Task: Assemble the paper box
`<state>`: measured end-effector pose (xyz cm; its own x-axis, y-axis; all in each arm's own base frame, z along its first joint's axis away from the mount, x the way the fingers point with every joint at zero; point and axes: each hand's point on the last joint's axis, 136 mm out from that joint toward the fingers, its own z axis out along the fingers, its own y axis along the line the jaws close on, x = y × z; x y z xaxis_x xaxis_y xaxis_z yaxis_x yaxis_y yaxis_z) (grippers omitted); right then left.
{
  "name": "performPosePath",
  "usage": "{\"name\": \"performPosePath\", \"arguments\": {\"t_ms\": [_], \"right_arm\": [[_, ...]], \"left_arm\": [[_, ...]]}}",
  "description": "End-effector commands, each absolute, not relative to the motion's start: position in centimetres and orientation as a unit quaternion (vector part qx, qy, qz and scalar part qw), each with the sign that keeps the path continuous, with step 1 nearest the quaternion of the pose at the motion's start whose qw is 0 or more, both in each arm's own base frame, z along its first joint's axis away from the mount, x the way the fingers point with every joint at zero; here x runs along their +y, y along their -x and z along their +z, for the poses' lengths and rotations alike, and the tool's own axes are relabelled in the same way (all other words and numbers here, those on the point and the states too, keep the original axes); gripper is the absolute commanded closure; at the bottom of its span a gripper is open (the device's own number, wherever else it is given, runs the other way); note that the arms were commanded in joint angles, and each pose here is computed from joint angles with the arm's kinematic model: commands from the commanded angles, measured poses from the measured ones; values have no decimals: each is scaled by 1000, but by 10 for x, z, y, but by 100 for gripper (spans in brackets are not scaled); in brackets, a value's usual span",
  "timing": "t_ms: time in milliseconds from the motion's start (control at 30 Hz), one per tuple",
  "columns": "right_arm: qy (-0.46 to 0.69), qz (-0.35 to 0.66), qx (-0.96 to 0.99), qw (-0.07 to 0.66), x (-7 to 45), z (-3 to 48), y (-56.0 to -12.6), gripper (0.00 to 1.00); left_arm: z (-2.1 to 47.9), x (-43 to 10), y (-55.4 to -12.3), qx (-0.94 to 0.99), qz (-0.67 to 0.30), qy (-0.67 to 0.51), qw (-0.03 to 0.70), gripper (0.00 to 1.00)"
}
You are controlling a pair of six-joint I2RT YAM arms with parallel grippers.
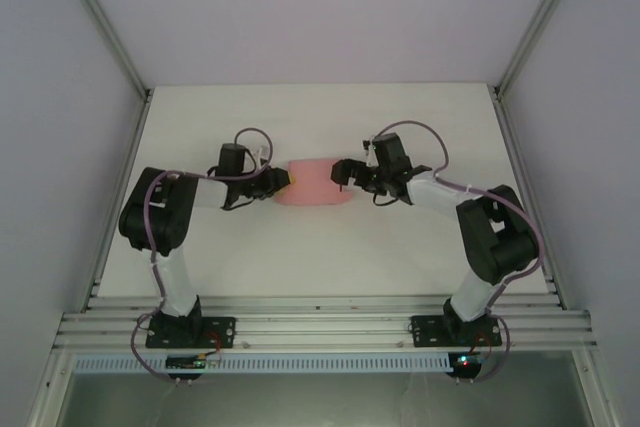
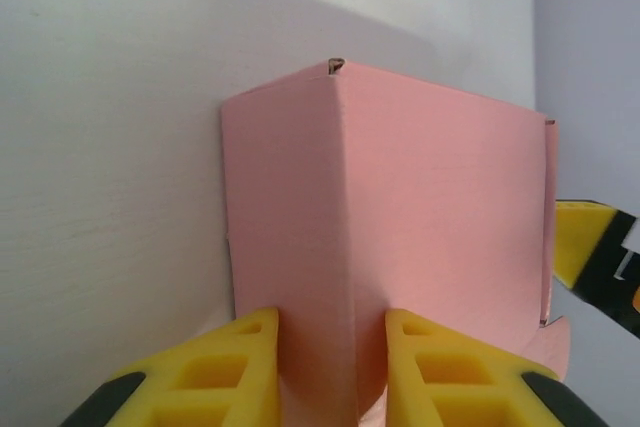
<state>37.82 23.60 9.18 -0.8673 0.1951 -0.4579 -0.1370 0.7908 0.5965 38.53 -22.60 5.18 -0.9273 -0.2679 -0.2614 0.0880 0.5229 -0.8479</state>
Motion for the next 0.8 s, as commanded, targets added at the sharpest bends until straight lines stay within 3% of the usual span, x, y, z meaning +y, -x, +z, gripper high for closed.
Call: {"name": "performPosePath", "arguments": {"t_ms": [0,133,400,767], "right_arm": [[-34,367,899,236,244,95,-372,1],[-39,400,891,212,257,93,-375,1],[-72,460,869,166,279,80,-385,12],[-77,517,836,166,288,91,-390,53]], "left_arm": [[66,-231,-384,819,-541,33,187,92],[62,-229,-383,816,-548,33,180,93],[58,-224,-382,805,-564,36,180,93],[65,-226,-383,797,-574,18,189,86]]}}
